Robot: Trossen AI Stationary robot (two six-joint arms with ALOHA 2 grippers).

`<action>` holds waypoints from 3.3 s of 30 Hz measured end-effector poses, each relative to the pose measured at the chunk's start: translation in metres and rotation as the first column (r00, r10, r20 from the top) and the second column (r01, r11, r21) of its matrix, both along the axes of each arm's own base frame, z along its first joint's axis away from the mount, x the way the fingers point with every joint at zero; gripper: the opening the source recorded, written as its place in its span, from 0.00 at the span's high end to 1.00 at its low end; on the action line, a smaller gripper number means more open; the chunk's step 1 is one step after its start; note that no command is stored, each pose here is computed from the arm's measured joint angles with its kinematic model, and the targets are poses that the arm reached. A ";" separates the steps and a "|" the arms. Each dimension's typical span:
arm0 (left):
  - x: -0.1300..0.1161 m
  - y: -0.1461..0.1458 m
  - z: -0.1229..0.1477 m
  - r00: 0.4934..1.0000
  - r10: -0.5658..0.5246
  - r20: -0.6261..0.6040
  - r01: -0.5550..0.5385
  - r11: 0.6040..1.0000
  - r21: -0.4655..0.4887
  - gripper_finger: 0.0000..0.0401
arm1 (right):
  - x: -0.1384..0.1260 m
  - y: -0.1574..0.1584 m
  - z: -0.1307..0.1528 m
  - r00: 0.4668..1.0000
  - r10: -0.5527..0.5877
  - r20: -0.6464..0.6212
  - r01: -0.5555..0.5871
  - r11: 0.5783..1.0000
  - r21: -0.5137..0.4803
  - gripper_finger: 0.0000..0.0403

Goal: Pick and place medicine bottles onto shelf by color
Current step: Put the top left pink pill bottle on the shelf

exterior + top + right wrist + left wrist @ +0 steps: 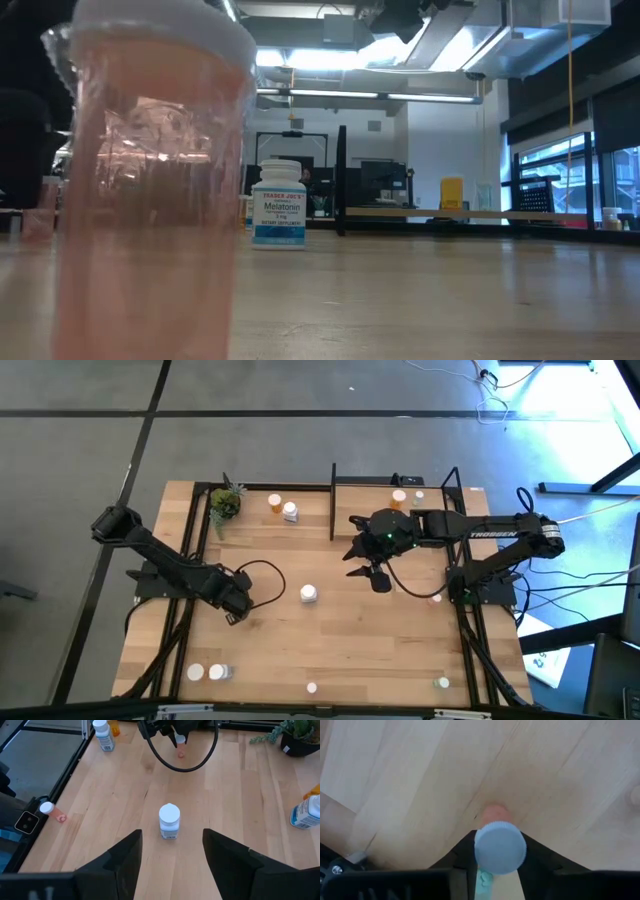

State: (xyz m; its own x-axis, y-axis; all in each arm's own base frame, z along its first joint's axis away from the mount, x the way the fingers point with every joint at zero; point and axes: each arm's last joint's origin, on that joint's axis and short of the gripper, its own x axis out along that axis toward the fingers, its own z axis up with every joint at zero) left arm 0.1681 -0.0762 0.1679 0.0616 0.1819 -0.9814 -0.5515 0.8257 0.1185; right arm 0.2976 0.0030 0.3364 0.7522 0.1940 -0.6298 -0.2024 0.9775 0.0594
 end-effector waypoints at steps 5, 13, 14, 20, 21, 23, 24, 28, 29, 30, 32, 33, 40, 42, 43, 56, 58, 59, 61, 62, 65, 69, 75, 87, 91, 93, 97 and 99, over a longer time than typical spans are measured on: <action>0.000 0.000 0.000 1.000 0.000 0.000 0.000 1.000 0.000 0.78 | 0.000 0.000 0.000 1.000 0.000 0.000 0.000 1.000 0.000 0.48; 0.003 -0.002 0.004 1.000 0.014 -0.013 -0.015 0.998 -0.068 0.78 | -0.002 0.000 0.000 1.000 -0.001 -0.010 0.001 1.000 0.001 0.48; 0.005 -0.002 0.007 1.000 0.018 -0.002 -0.018 0.997 -0.075 0.78 | -0.002 0.000 0.001 1.000 -0.002 -0.007 0.002 1.000 0.002 0.48; 0.020 -0.001 0.031 0.997 0.034 0.068 -0.026 0.994 -0.110 0.78 | -0.012 -0.004 0.007 1.000 -0.026 -0.013 0.026 1.000 0.010 0.48; 0.023 -0.001 0.036 0.996 0.031 0.081 -0.021 0.993 -0.115 0.78 | -0.014 -0.005 0.009 0.999 -0.040 -0.009 0.040 0.999 0.020 0.48; 0.030 0.000 0.048 0.993 0.020 0.113 -0.006 0.993 -0.121 0.78 | -0.021 -0.009 0.014 0.998 -0.064 -0.005 0.064 0.997 0.034 0.48; 0.034 0.001 0.054 0.991 0.016 0.132 0.001 0.992 -0.124 0.78 | -0.023 -0.010 0.016 0.997 -0.077 -0.004 0.077 0.996 0.044 0.48; 0.049 0.007 0.085 0.974 -0.010 0.227 0.039 0.992 -0.123 0.78 | -0.036 -0.012 0.024 0.996 -0.091 0.004 0.091 0.995 0.051 0.48; 0.052 0.009 0.093 0.968 -0.022 0.249 0.052 0.992 -0.117 0.78 | -0.039 -0.012 0.026 0.996 -0.084 0.010 0.084 0.996 0.042 0.48; 0.055 0.011 0.101 0.962 -0.035 0.269 0.066 0.992 -0.108 0.78 | -0.042 -0.011 0.028 0.997 -0.078 0.013 0.078 0.996 0.036 0.48; 0.061 0.017 0.117 0.945 -0.064 0.320 0.093 0.993 -0.077 0.78 | -0.048 -0.011 0.030 0.998 -0.068 0.017 0.068 0.997 0.028 0.48; 0.064 0.020 0.124 0.937 -0.077 0.342 0.103 0.993 -0.059 0.78 | -0.050 -0.011 0.032 0.997 -0.069 0.024 0.068 0.997 0.030 0.48; 0.074 0.044 0.164 0.885 -0.162 0.436 0.118 0.985 0.128 0.78 | -0.045 -0.011 0.031 0.992 -0.125 0.021 0.122 0.988 0.100 0.48; 0.076 0.052 0.171 0.877 -0.181 0.445 0.110 0.978 0.180 0.78 | -0.040 -0.012 0.028 0.992 -0.129 0.010 0.128 0.986 0.103 0.48; 0.078 0.056 0.173 0.869 -0.187 0.458 0.108 0.975 0.192 0.78 | -0.038 -0.012 0.027 0.992 -0.130 0.012 0.128 0.986 0.104 0.48; 0.091 0.088 0.200 0.780 -0.292 0.554 0.150 0.946 0.288 0.78 | -0.023 -0.013 0.032 0.984 -0.116 0.133 0.104 0.990 0.092 0.48; 0.092 0.088 0.201 0.761 -0.317 0.566 0.169 0.939 0.298 0.78 | -0.017 -0.013 0.032 0.979 -0.116 0.165 0.102 0.990 0.093 0.48; 0.093 0.088 0.202 0.756 -0.328 0.566 0.178 0.936 0.305 0.78 | -0.013 -0.013 0.032 0.977 -0.120 0.178 0.105 0.990 0.093 0.48; 0.093 0.088 0.202 0.755 -0.338 0.562 0.186 0.932 0.311 0.78 | -0.005 -0.015 0.030 0.967 -0.158 0.201 0.142 0.986 0.091 0.48; 0.093 0.088 0.202 0.755 -0.344 0.559 0.190 0.930 0.315 0.78 | 0.000 -0.016 0.028 0.960 -0.178 0.215 0.162 0.983 0.090 0.48; 0.093 0.088 0.202 0.755 -0.346 0.557 0.192 0.929 0.317 0.78 | 0.016 -0.017 0.021 0.952 -0.183 0.246 0.170 0.983 0.076 0.48; 0.093 0.088 0.201 0.757 -0.348 0.553 0.195 0.928 0.317 0.78 | 0.037 -0.018 0.013 0.934 -0.155 0.322 0.150 0.988 0.041 0.48; 0.092 0.087 0.201 0.760 -0.355 0.545 0.203 0.926 0.320 0.78 | 0.061 -0.021 -0.003 0.919 -0.134 0.370 0.146 0.989 -0.004 0.48; 0.092 0.087 0.200 0.764 -0.336 0.550 0.191 0.933 0.304 0.78 | 0.079 -0.026 -0.024 0.917 -0.158 0.365 0.210 0.972 -0.108 0.48; 0.092 0.087 0.200 0.765 -0.330 0.553 0.187 0.936 0.300 0.78 | 0.076 -0.026 -0.020 0.912 -0.184 0.367 0.224 0.972 -0.069 0.48; 0.092 0.088 0.200 0.766 -0.328 0.553 0.185 0.936 0.299 0.78 | 0.071 -0.025 -0.013 0.905 -0.193 0.378 0.229 0.972 -0.052 0.48; 0.091 0.093 0.200 0.771 -0.313 0.554 0.170 0.940 0.294 0.78 | 0.056 -0.025 0.004 0.897 -0.195 0.397 0.232 0.972 -0.047 0.48; 0.091 0.097 0.200 0.766 -0.313 0.562 0.186 0.944 0.272 0.78 | 0.047 -0.024 0.011 0.900 -0.196 0.388 0.232 0.972 -0.047 0.48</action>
State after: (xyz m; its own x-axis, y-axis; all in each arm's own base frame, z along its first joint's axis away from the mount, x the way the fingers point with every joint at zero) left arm 0.2595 0.0204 0.3679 0.6847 0.2545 -0.6829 -0.3419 0.9397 0.0074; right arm 0.3445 -0.0211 0.3473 0.9541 -0.0422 -0.2966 0.0224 0.9973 -0.0699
